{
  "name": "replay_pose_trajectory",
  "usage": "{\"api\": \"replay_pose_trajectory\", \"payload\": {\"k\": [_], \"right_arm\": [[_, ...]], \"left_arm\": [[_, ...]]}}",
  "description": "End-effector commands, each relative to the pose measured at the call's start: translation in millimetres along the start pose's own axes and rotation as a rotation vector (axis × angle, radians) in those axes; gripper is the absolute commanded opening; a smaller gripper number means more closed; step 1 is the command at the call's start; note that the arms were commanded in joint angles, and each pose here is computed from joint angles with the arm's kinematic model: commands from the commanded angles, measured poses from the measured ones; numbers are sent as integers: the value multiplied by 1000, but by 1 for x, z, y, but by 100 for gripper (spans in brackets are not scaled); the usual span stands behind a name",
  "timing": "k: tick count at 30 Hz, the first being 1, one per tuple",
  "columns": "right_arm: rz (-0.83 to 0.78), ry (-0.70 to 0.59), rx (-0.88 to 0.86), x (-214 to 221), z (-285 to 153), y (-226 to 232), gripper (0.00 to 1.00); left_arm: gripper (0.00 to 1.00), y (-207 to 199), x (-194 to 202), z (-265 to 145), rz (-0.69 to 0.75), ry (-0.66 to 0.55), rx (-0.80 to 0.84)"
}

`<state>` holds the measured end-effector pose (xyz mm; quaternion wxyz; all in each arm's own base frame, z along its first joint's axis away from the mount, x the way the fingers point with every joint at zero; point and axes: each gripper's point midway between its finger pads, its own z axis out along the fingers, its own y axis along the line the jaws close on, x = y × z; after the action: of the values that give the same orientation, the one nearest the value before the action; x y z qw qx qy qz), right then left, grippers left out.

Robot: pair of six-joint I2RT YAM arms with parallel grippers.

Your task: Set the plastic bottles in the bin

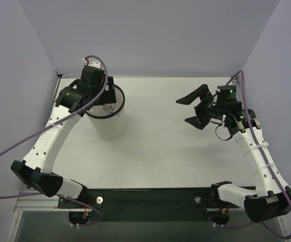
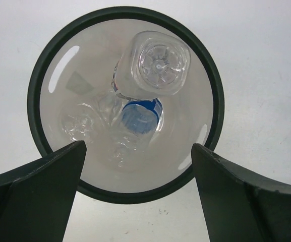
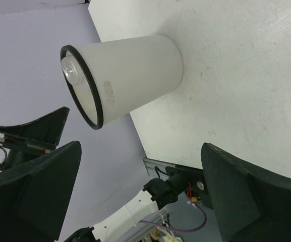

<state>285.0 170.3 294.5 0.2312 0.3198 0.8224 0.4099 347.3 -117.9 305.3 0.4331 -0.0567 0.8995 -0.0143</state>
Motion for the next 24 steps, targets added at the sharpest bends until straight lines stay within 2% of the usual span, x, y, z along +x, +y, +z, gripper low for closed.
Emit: {"api": "replay_pose_trajectory", "payload": {"k": [1, 2, 4, 6, 8, 9, 10, 11, 12, 13, 14, 15, 18, 20, 22, 24], "right_arm": [[-33, 26, 9, 3, 2, -5, 100], [-35, 27, 11, 3, 2, -5, 100], [-49, 37, 18, 3, 5, -7, 100], [-66, 43, 32, 3, 9, -11, 100], [-117, 45, 44, 2, 11, -17, 98], [-145, 36, 55, 0, 13, -20, 98], [-173, 29, 66, -2, 14, -24, 98], [-240, 20, 74, -4, 14, -27, 99], [-280, 0, 70, -7, 10, -27, 99], [-320, -43, 90, -14, 9, -30, 99], [-416, -56, 96, -15, 7, -33, 99], [-459, -83, 102, -17, 2, -33, 100], [-593, -149, 161, -24, -9, -46, 100], [-599, -182, 224, -30, -12, -61, 100], [-615, -158, 241, -23, -13, -74, 100], [-614, -153, 231, -18, -17, -79, 100]], "left_arm": [[98, 5, -35, -43, -74, -125, 56], [97, 8, -34, -48, -70, -130, 52], [91, 11, -29, -57, -69, -127, 69], [90, 14, -27, -71, -89, -148, 98], [88, 11, -9, -69, -109, -120, 136], [87, 9, -11, -82, -138, -171, 191], [87, 0, -4, -87, -145, -166, 267], [87, -5, 23, -73, -129, -114, 300], [87, -10, 15, -92, -153, -201, 390], [87, -20, 23, -98, -165, -197, 475], [87, -20, 50, -83, -175, -150, 476], [91, -17, 49, -96, -213, -199, 513], [94, -10, 86, -91, -276, -150, 521], [95, -6, 102, -90, -305, -122, 517], [95, 2, 122, -88, -309, -107, 511], [95, 12, 129, -86, -312, -141, 492]]}}
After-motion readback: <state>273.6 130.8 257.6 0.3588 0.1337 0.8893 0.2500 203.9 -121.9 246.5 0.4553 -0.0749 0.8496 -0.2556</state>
